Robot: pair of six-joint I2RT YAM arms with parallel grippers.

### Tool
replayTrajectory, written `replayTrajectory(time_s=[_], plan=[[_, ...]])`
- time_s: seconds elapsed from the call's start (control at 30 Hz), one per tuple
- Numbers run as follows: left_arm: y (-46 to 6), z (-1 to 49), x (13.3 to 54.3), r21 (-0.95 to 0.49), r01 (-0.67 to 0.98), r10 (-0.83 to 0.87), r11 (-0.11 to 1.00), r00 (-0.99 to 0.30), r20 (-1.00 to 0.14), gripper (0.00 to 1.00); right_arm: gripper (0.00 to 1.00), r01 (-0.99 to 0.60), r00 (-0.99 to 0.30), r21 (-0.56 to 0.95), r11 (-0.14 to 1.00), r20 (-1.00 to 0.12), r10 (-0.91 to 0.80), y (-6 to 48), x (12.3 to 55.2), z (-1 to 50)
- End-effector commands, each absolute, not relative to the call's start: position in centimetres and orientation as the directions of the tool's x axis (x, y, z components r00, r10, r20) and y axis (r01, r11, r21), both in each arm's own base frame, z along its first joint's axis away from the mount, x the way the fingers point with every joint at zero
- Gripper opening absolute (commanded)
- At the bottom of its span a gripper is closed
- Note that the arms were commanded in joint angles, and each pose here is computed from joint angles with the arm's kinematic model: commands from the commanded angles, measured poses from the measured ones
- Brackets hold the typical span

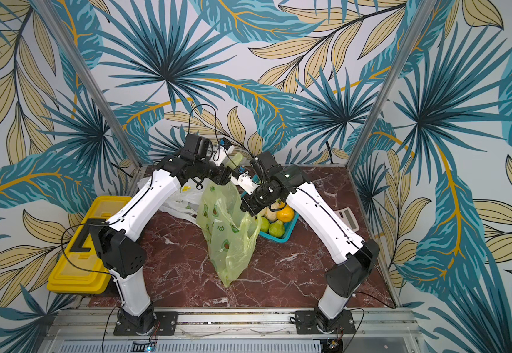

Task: Place the pears into plastic bags & tie knots
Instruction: Pick up the plastic bag from the corner of the board.

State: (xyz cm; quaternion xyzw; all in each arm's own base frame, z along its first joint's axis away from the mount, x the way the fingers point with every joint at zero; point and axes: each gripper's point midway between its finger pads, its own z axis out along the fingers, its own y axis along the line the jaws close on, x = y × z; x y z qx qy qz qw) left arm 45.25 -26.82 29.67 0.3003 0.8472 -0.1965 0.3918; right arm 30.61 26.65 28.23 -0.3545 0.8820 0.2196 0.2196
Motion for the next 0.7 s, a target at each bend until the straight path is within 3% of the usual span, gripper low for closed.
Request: replayTrajectory(time_s=[0.0, 0.07, 0.17, 0.23, 0.3, 0.37, 0.47, 0.53, 0.6, 0.67], plan=[[-25.0, 32.1, 45.5, -0.048, 0.613, 0.330, 0.788, -0.487, -0.809, 0.12, 0.28, -0.669, -0.699, 0.276, 0.690, -0.550, -0.458, 25.3, 31.0, 28.9], [-22.7, 31.9, 45.4, -0.056, 0.543, 0.289, 0.838, -0.528, -0.799, 0.00, 0.51, -0.626, -0.727, 0.344, 0.700, -0.583, -0.364, 24.4, 31.1, 30.1], [-19.4, 31.8, 44.7, -0.104, 0.430, 0.191, 0.897, -0.589, -0.786, 0.00, 0.74, -0.598, -0.720, 0.461, 0.655, -0.668, -0.188, 23.3, 31.1, 33.4], [-17.1, 31.7, 44.4, -0.123, 0.344, 0.125, 0.931, -0.616, -0.777, 0.00, 0.84, -0.554, -0.719, 0.530, 0.642, -0.694, -0.048, 21.9, 31.9, 35.3], [-15.3, 31.8, 43.8, -0.129, 0.279, 0.078, 0.951, -0.626, -0.776, 0.00, 0.87, -0.483, -0.728, 0.597, 0.640, -0.681, 0.086, 20.0, 33.2, 36.3], [-14.4, 32.8, 43.1, -0.128, 0.272, 0.068, 0.954, -0.609, -0.790, 0.00, 0.88, -0.316, -0.739, 0.613, 0.724, -0.637, 0.218, 17.0, 35.8, 34.4], [-14.4, 34.3, 42.5, -0.157, 0.340, 0.077, 0.927, -0.582, -0.809, 0.00, 0.84, 0.043, -0.794, 0.439, 0.898, -0.530, 0.297, 11.6, 38.5, 26.6], [-14.3, 35.5, 42.2, -0.145, 0.391, 0.104, 0.909, -0.550, -0.829, 0.00, 0.83, 0.152, -0.828, 0.334, 0.930, -0.470, 0.304, 9.9, 39.1, 22.8], [-13.3, 36.2, 42.1, -0.101, 0.392, 0.130, 0.914, -0.521, -0.843, 0.01, 0.83, 0.205, -0.818, 0.302, 0.931, -0.469, 0.333, 9.0, 39.8, 21.3], [-12.1, 36.5, 42.3, -0.097, 0.364, 0.115, 0.927, -0.518, -0.847, 0.02, 0.84, 0.113, -0.793, 0.401, 0.909, -0.515, 0.326, 10.6, 40.4, 22.2]])
